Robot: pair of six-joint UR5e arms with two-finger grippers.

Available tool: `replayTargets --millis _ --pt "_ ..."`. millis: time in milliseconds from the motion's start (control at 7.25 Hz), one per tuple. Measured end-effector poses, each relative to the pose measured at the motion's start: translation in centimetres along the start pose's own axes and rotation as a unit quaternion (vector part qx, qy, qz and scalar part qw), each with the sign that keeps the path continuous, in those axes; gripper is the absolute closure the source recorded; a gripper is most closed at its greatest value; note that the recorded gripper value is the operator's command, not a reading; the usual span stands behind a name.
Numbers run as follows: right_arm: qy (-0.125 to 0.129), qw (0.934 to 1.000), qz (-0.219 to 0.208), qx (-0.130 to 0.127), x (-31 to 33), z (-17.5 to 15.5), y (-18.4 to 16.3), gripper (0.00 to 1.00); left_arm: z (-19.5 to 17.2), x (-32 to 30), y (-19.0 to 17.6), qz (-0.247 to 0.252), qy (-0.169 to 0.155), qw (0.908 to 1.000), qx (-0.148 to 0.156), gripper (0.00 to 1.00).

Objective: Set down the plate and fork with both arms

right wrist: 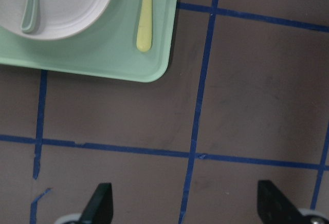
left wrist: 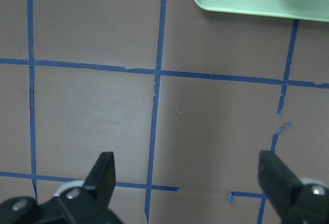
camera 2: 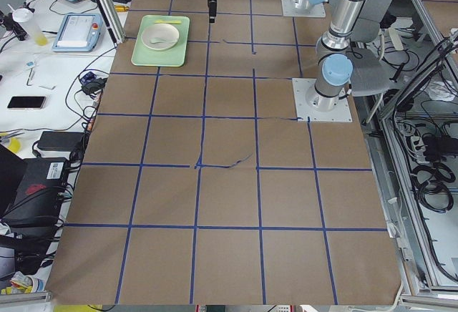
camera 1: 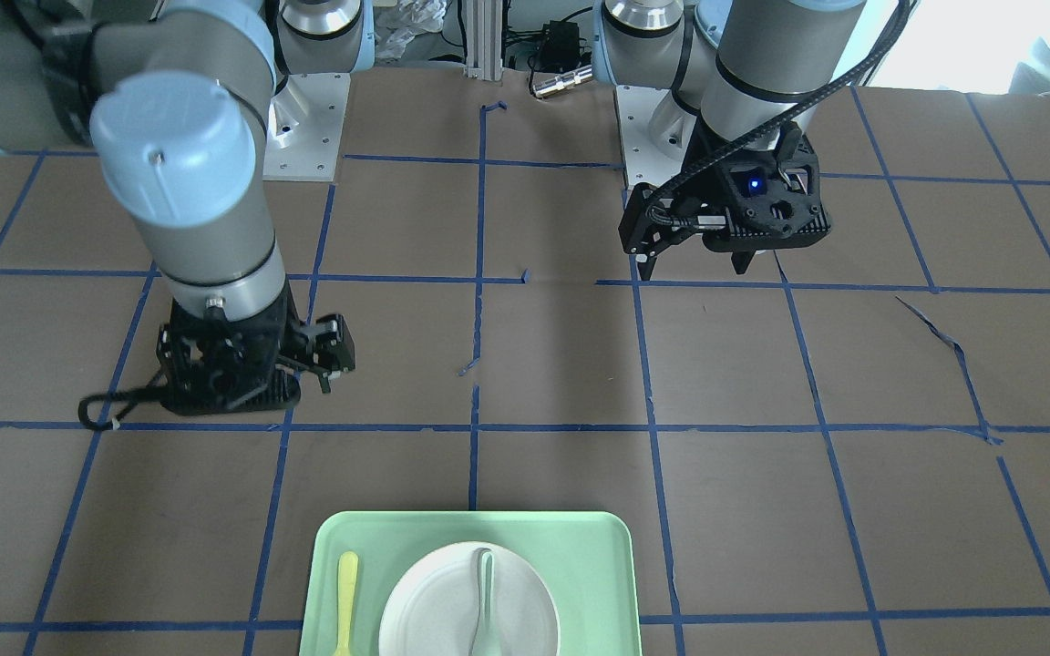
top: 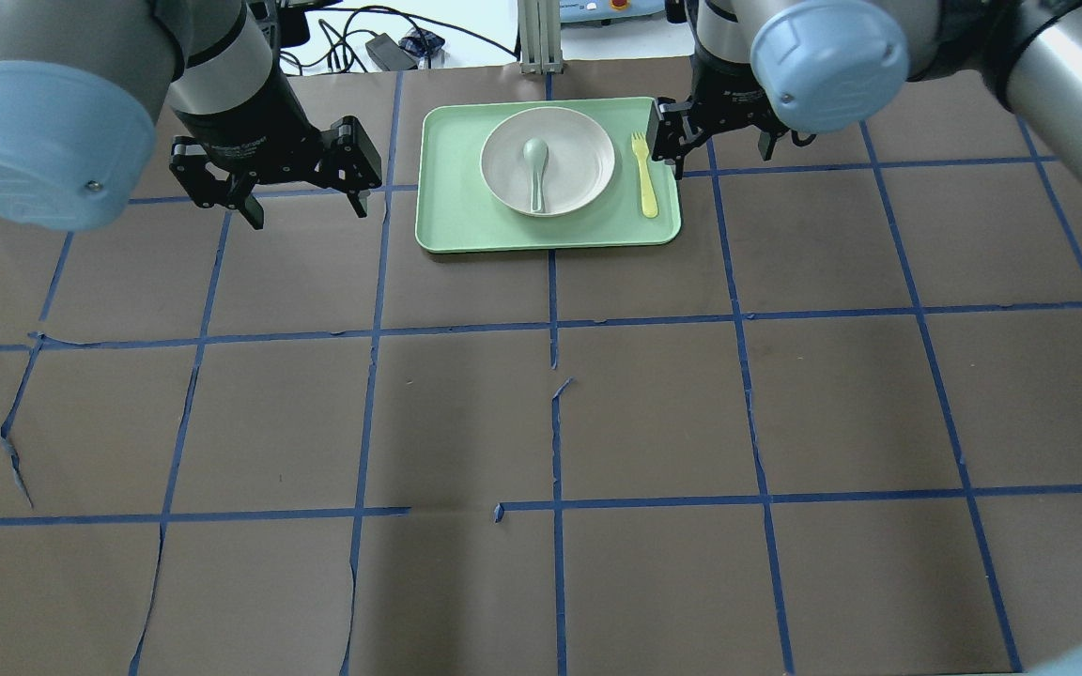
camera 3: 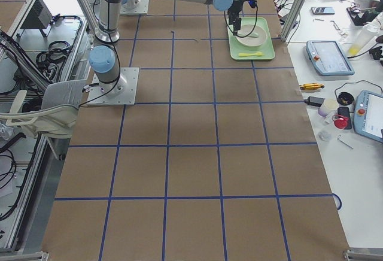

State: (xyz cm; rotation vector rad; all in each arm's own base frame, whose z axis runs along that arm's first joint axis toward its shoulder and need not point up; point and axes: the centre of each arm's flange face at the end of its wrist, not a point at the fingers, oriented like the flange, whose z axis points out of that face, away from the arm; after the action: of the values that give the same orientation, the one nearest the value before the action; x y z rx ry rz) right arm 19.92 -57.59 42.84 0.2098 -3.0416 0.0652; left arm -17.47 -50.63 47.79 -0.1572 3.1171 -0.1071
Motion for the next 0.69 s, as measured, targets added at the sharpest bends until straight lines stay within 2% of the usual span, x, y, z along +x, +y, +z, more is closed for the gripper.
replayTargets --millis 276,414,690 --pt "-0.002 1.0 0.002 -0.005 0.3 -3.1 5.9 0.0 0.0 0.0 0.1 0.001 -0.001 1.0 -0.003 0.0" --pt "-0.003 1.0 0.002 -0.004 0.3 -3.7 7.5 0.0 0.0 -0.1 0.2 0.001 -0.002 1.0 -0.003 0.0" --pt "-0.004 1.0 0.002 0.0 0.2 -4.2 8.4 0.0 0.0 -0.1 0.3 0.001 -0.002 1.0 -0.005 0.0"
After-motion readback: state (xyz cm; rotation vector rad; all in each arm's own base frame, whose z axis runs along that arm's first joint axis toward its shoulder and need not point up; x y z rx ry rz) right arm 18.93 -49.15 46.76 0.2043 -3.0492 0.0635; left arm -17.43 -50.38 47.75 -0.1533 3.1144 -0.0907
